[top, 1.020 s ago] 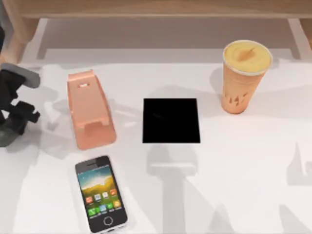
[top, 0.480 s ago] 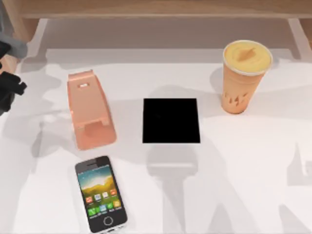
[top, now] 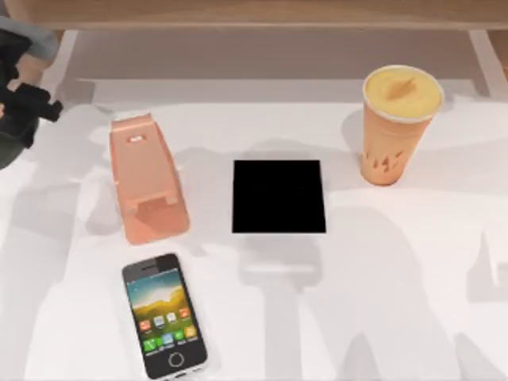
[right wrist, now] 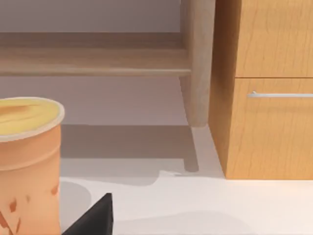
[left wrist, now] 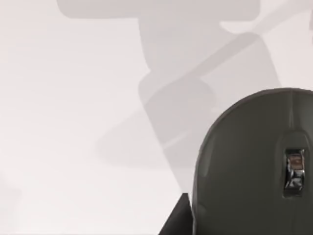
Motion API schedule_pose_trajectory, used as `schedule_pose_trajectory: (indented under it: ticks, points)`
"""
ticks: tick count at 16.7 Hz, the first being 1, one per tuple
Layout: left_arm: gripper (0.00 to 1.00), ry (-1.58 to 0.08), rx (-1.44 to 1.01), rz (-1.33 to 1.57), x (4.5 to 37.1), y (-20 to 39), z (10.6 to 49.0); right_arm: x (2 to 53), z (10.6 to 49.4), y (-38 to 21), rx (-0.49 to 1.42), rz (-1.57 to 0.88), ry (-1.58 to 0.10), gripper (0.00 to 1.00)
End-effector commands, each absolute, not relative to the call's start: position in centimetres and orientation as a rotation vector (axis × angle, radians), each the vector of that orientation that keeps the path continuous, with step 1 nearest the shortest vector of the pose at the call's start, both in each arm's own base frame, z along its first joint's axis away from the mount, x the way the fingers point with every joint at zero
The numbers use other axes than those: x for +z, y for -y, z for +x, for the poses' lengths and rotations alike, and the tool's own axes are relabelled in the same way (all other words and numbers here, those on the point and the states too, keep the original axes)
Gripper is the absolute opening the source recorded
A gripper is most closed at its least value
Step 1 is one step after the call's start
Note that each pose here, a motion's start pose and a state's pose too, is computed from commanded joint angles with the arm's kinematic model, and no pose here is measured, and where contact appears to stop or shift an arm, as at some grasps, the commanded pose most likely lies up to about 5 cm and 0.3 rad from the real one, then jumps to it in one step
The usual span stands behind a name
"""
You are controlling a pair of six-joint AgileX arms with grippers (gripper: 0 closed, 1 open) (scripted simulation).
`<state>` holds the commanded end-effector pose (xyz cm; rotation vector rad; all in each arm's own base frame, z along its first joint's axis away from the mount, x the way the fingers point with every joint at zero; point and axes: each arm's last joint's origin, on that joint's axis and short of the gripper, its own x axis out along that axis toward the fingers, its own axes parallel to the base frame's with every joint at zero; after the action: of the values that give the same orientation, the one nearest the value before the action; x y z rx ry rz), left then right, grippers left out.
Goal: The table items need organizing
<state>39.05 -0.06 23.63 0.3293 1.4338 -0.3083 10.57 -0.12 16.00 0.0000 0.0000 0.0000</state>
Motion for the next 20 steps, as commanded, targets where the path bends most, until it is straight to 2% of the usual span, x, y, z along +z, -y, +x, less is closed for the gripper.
schedule_pose_trajectory:
  ticks: [6, 10, 12, 17, 20]
  points:
    - [0.00, -1.199, -0.244, 0.188, 30.0, 9.2, 43.0, 16.0, 10.6, 0.1, 0.000, 0.000, 0.000, 1.00]
    - [0.00, -1.168, -0.238, 0.055, 30.3, 17.1, 43.9, 16.0, 10.6, 0.1, 0.000, 0.000, 0.000, 1.00]
    - [0.00, -1.216, -0.216, 0.003, 28.4, 20.6, 43.9, 16.0, 10.6, 0.1, 0.000, 0.000, 0.000, 1.00]
    - [0.00, -1.466, -0.080, -0.011, 18.4, 28.0, 42.8, 16.0, 10.6, 0.1, 0.000, 0.000, 0.000, 1.00]
    - [0.00, -1.545, -0.020, 0.007, 14.8, 30.4, 41.6, 16.0, 10.6, 0.1, 0.000, 0.000, 0.000, 1.00]
